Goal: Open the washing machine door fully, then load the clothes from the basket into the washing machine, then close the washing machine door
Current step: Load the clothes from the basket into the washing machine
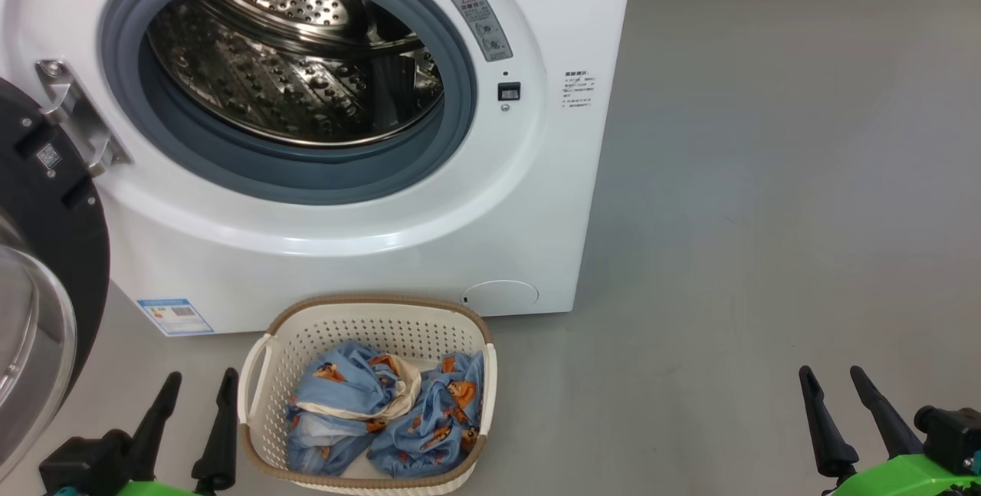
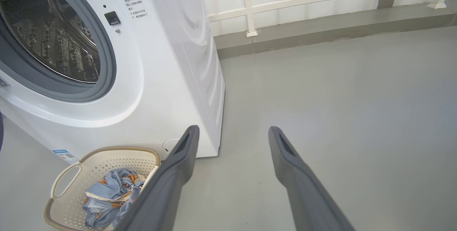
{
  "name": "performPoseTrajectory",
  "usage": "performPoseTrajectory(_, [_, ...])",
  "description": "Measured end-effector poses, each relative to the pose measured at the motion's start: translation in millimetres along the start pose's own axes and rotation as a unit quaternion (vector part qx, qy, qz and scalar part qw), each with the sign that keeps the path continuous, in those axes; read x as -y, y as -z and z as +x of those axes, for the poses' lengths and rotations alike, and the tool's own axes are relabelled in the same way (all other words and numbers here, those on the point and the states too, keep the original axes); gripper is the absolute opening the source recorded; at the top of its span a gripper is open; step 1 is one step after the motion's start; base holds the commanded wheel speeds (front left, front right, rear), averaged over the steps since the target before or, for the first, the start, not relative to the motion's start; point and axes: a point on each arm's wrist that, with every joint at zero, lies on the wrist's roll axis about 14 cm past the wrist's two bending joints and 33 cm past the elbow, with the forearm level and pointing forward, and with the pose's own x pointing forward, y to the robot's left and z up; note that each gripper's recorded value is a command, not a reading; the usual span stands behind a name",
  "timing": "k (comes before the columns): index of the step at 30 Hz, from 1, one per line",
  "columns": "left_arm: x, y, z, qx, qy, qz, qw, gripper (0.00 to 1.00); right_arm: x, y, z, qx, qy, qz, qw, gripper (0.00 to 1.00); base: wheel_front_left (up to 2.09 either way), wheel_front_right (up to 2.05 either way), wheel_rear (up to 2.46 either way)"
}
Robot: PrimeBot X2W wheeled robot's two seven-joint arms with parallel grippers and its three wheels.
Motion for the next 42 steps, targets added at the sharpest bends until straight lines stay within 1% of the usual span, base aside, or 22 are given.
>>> performPoseTrajectory(14, [1.3,6.4,8.8,-0.01,0.007,0.0,1.0,1.0,0.4,7.4,2.0,-0.01,0.006,0.005,1.0,1.0,1.04,-1.37,0.33])
performPoseTrajectory(27, [1.9,10.2,11.4,-0.014,0.005,-0.008,1.0,1.0,-5.3,11.9,4.7,-0.014,0.003,0.012,1.0,1.0,0.22,-0.22,0.0])
performPoseTrajectory(35, [-0.6,35.4,7.0,-0.05,-0.005,-0.028,0.998,1.0,-7.9,15.0,8.2,-0.019,0.0,0.01,1.0,1.0,0.0,0.0,0.0])
performPoseTrajectory(42, [1.0,72.5,13.7,-0.106,-0.005,-0.042,0.994,1.0,-18.5,15.6,25.0,-0.017,-0.009,0.012,1.0,1.0,0.0,0.0,0.0])
